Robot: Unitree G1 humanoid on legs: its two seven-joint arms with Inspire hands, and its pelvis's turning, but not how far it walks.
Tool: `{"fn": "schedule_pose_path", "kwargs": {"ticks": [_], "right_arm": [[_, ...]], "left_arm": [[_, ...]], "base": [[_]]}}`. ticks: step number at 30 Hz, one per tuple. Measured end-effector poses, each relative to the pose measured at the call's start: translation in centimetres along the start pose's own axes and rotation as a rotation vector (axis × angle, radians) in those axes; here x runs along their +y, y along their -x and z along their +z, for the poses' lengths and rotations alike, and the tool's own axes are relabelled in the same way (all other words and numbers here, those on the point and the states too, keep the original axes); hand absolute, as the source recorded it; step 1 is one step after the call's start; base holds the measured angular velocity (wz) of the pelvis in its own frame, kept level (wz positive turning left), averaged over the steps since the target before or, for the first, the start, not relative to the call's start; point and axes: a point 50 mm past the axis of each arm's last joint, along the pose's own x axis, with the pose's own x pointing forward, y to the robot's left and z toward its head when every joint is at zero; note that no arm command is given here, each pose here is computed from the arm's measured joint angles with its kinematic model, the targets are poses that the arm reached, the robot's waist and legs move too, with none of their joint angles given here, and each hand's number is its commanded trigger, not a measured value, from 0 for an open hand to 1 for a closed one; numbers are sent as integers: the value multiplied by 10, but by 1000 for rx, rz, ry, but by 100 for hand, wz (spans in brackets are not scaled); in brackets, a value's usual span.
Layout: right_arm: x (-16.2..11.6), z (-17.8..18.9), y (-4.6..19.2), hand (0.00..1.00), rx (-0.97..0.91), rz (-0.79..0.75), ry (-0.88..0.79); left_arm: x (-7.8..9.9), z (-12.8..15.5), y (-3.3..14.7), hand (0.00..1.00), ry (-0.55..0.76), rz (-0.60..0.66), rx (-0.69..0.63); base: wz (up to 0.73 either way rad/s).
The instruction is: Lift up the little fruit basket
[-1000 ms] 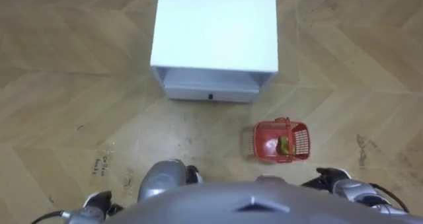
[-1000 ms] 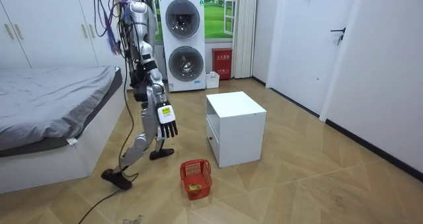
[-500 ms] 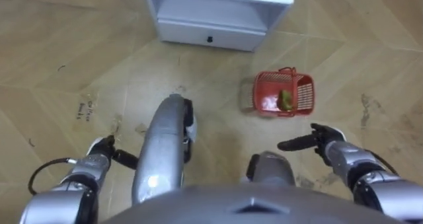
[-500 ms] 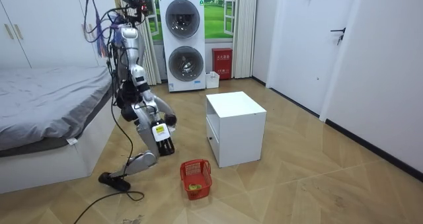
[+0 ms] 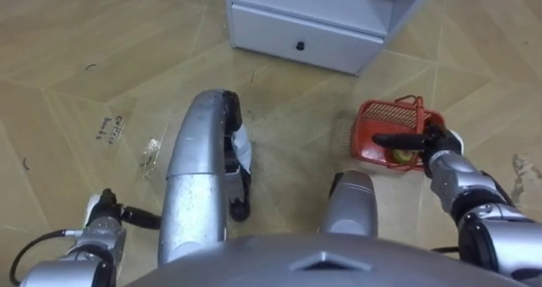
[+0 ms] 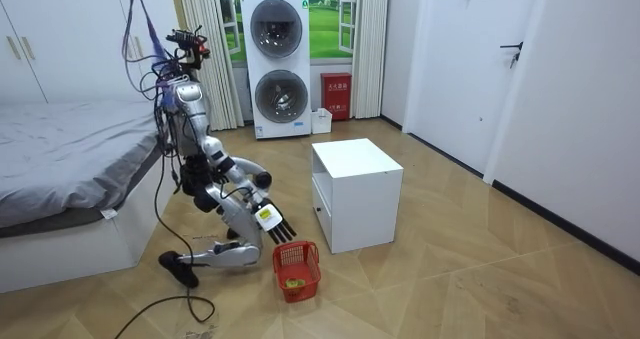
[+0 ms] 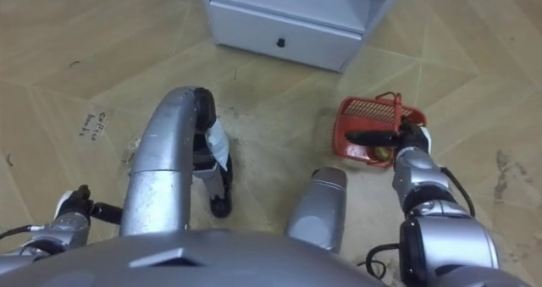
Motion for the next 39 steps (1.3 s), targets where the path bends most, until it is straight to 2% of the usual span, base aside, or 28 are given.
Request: {"fn": "schedule_pose_path", "kwargs": {"ticks": [7,12,14,16,20,23,34,39], "right_arm": [[-10,16,-2,0,-42,-62,6],[-22,28,-3,0,-90,-101,72],[-24,35,-3,0,-108,-111,88],[-33,48,-3,0,-142,-144,95],[-28,61,-3,0,-184,-132,122],[-27,70,-3,0,-212,-132,117],[-25,67,-4,0,-183,-76,96],[-29,63,-5,0,-158,-63,84]], "left_arm": [[-6,-14,3,0,-42,-16,8],[-10,-25,6,0,-103,-41,13],[-13,-38,9,0,-112,-59,42],[-23,-31,10,0,-119,-106,9],[-20,-24,8,0,-133,-113,-30],[-23,-22,9,0,-181,-140,-41],[-30,-39,14,0,-220,-220,-3],[-31,-37,14,0,-217,-226,-12]], "base": [[-1],[-6],[-19],[-5],[-7],[2],[-3],[-4]]}}
